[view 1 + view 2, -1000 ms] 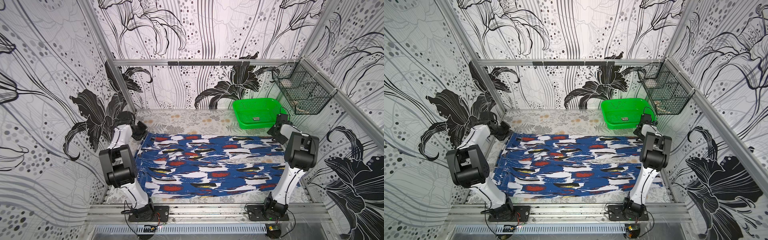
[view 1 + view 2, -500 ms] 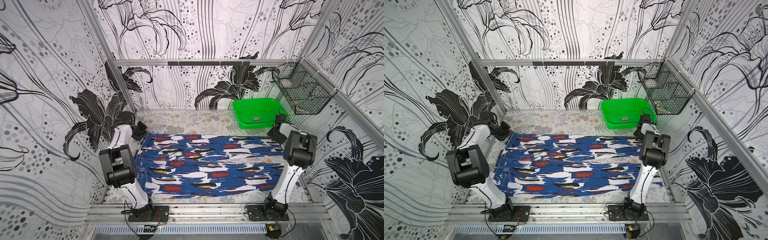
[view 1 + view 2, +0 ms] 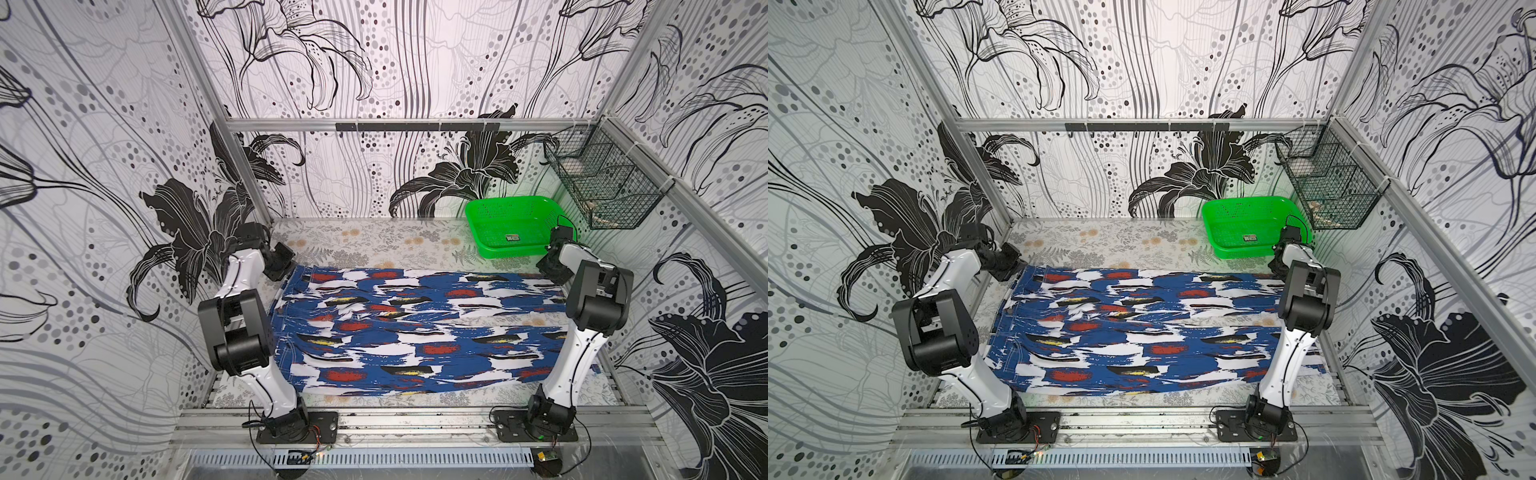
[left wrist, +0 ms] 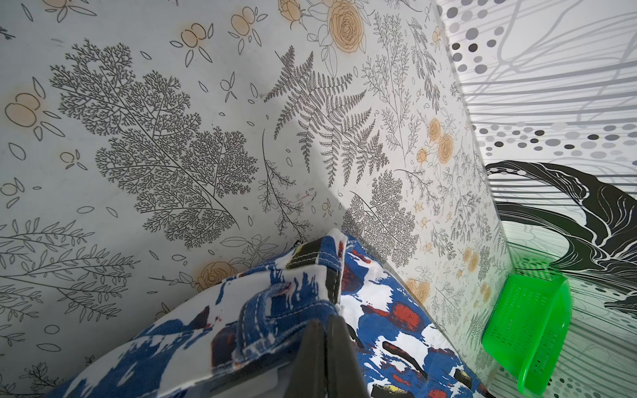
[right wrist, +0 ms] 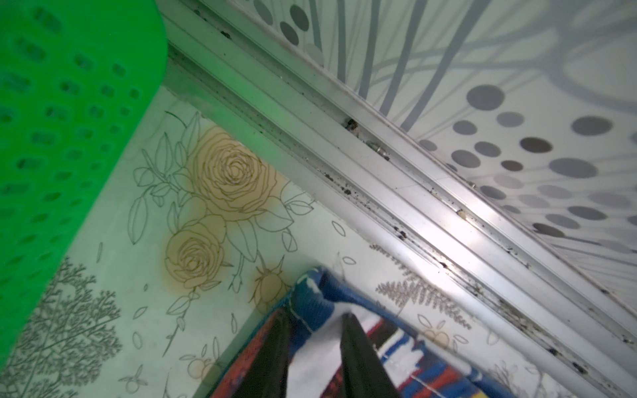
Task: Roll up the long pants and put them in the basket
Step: Fold the long pant at the center of the board.
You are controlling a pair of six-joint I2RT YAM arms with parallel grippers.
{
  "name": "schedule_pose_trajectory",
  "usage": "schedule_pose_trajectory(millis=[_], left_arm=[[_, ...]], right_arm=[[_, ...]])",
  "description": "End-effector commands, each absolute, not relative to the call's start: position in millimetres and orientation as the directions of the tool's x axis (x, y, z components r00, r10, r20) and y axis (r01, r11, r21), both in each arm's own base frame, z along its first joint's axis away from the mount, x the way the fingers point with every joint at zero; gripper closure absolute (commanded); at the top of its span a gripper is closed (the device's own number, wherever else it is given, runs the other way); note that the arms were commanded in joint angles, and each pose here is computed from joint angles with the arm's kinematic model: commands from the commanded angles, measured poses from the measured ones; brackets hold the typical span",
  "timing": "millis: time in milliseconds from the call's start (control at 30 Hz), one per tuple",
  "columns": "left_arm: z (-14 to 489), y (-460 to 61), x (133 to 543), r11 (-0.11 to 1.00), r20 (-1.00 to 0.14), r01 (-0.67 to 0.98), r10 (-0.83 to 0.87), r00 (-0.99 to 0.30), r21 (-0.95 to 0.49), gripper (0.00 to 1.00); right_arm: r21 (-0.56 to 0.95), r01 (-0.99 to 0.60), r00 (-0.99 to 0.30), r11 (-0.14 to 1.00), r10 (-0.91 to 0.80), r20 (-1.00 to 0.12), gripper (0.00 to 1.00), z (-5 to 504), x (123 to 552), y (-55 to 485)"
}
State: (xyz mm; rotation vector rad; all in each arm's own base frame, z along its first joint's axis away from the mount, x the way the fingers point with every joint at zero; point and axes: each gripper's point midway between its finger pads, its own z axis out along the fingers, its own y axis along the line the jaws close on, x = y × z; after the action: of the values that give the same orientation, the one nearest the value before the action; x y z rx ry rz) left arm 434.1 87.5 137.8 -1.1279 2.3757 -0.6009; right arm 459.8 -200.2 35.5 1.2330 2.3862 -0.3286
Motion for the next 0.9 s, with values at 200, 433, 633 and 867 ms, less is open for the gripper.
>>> schedule_pose_trajectory(millis=[200,433,633,867], left_arm=[[156,84,445,0.601,-0.255,-0.541,-0.772,-0.582,-0.588,1.00],[156,83,445,0.598,-0.254,-0.540,-0.774,-0.580,-0.592,1.00],[155,84,445,0.599,-0.254,-0.542,-0.774,-0.580,-0.589,1.00],[159,86,444,0.602,-0.267,-0.543,-0.776,-0.572,-0.585,1.00]], right_arm=[[-0.052,0.824,-0.521,0.564,0.718,-0.462,0.98,29,449,-201],[-0.042,0.822,-0.516,0.568,0.712,-0.475,1.00,31,449,-202],[0.043,0.808,-0.480,0.587,0.699,-0.530,1.00,45,453,-196],[0.122,0.770,-0.435,0.626,0.655,-0.618,1.00,90,457,-184]])
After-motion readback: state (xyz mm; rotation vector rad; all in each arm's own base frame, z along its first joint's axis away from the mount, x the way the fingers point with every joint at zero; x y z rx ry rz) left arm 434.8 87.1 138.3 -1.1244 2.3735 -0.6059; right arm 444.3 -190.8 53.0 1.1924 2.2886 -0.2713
